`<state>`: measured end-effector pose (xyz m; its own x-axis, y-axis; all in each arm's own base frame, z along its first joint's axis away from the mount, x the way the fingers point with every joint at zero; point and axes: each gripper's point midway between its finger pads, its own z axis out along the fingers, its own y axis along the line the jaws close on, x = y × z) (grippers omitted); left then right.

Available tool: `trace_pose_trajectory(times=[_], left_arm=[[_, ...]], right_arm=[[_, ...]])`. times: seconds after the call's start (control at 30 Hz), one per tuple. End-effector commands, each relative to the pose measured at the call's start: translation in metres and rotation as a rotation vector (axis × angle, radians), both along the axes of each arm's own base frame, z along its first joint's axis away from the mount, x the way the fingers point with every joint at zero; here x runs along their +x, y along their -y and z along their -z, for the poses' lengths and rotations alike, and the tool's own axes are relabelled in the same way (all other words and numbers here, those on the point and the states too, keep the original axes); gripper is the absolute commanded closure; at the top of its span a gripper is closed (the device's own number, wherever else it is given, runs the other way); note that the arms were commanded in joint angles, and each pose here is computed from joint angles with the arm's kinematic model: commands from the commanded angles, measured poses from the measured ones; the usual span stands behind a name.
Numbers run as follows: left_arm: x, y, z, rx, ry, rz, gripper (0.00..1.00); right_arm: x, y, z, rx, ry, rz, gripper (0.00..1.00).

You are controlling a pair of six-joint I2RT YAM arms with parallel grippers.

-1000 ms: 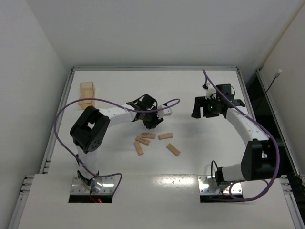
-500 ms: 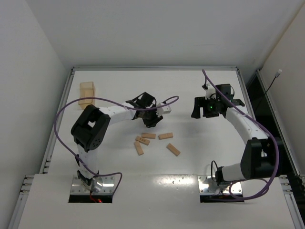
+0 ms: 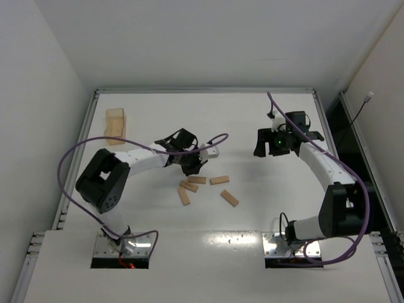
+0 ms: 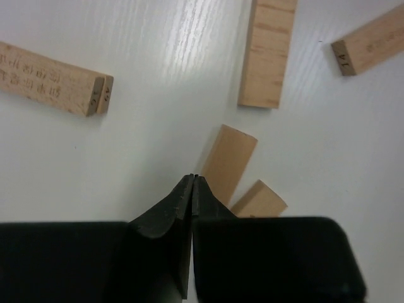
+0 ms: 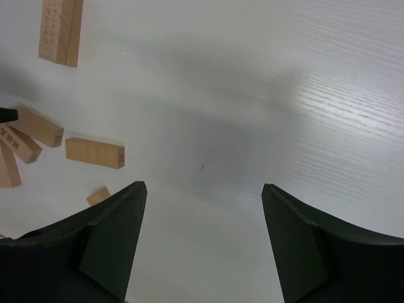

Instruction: Build the wood block tower

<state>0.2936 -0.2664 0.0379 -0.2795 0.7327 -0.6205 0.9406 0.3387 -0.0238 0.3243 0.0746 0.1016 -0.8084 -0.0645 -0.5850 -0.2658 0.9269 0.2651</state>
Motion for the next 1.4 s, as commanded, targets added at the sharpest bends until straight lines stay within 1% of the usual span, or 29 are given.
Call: trace_pose_trajectory(times=[0.0,0.07,0.1,0.13,0.17,0.2,0.23,0.3,0.33,0.37,0.4,0.43,0.47,0.5,0.53,0.63,0.67,0.7,0.73,0.87,0.97,1.0,1.03,1.3,1.37], left_arm=[[-0.01,-0.008,-0.028,-0.076,0.012,-0.032,1.0],[-0.003,-0.02,-0.037,-0.091,0.021,-0.122,1.0],[-0.001,-0.025,-0.046,-0.114,0.024,-0.161,1.0],[0.007,-0.039,-0.053,-0.145,0.009,-0.256,0.97],[0.011,-0.045,-0.054,-0.163,-0.015,-0.301,0.97],[0.024,-0.065,-0.058,-0.178,-0.021,-0.388,0.86],[0.029,-0.073,-0.06,-0.198,-0.057,-0.466,0.81],[0.042,-0.091,-0.068,-0.223,-0.073,-0.548,0.7],[0.058,-0.108,-0.074,-0.246,-0.09,-0.64,0.59],[0.062,-0.118,-0.076,-0.248,-0.11,-0.684,0.52],[0.071,-0.121,-0.085,-0.274,-0.116,-0.704,0.47],[0.074,-0.127,-0.085,-0.281,-0.133,-0.726,0.4],[0.079,-0.142,-0.082,-0.299,-0.162,-0.789,0.34],[0.081,-0.143,-0.089,-0.342,-0.18,-0.781,0.26],[0.087,-0.156,-0.092,-0.366,-0.172,-0.807,0.21],[0.093,-0.167,-0.088,-0.418,-0.23,-0.822,0.21],[0.098,-0.178,-0.089,-0.44,-0.244,-0.854,0.21],[0.097,-0.179,-0.089,-0.466,-0.27,-0.842,0.21],[0.097,-0.183,-0.083,-0.472,-0.292,-0.85,0.21],[0.101,-0.195,-0.081,-0.498,-0.312,-0.88,0.21],[0.104,-0.199,-0.084,-0.502,-0.302,-0.887,0.21],[0.104,-0.198,-0.085,-0.509,-0.306,-0.879,0.21],[0.104,-0.198,-0.081,-0.506,-0.316,-0.882,0.21],[0.103,-0.201,-0.081,-0.527,-0.333,-0.88,0.21],[0.106,-0.205,-0.08,-0.528,-0.331,-0.889,0.21]], right_arm=[[0.013,-0.011,-0.022,0.015,0.096,-0.066,0.3],[0.011,-0.026,-0.028,0.02,0.13,-0.168,0.32],[0.009,-0.033,-0.026,0.009,0.118,-0.225,0.32],[0.01,-0.05,-0.02,-0.041,0.124,-0.363,0.34],[0.005,-0.06,-0.025,-0.068,0.139,-0.442,0.34],[-0.009,-0.068,-0.006,-0.08,0.044,-0.527,0.35],[-0.014,-0.084,0.0,-0.109,0.046,-0.642,0.36],[-0.014,-0.1,0.001,-0.12,0.044,-0.737,0.38],[-0.018,-0.109,0.009,-0.139,0.029,-0.792,0.38],[-0.017,-0.113,0.011,-0.174,0.058,-0.855,0.39],[-0.017,-0.114,0.017,-0.216,0.061,-0.885,0.41],[-0.018,-0.116,0.018,-0.247,0.076,-0.92,0.41],[-0.018,-0.126,0.022,-0.288,0.107,-0.987,0.43],[-0.018,-0.126,0.027,-0.334,0.108,-1.014,0.43],[-0.022,-0.138,0.026,-0.356,0.138,-1.065,0.43],[-0.027,-0.145,0.045,-0.413,0.124,-1.163,0.43],[-0.034,-0.148,0.051,-0.417,0.113,-1.197,0.43],[-0.035,-0.15,0.055,-0.433,0.112,-1.222,0.43],[-0.041,-0.149,0.064,-0.437,0.081,-1.248,0.43],[-0.059,-0.161,0.08,-0.445,0.044,-1.336,0.43],[-0.061,-0.162,0.092,-0.459,0.01,-1.354,0.43],[-0.064,-0.16,0.102,-0.459,-0.021,-1.36,0.43],[-0.059,-0.164,0.101,-0.457,-0.018,-1.349,0.44],[-0.04,-0.176,0.109,-0.471,-0.006,-1.324,0.44],[-0.04,-0.175,0.112,-0.481,-0.022,-1.324,0.46]])
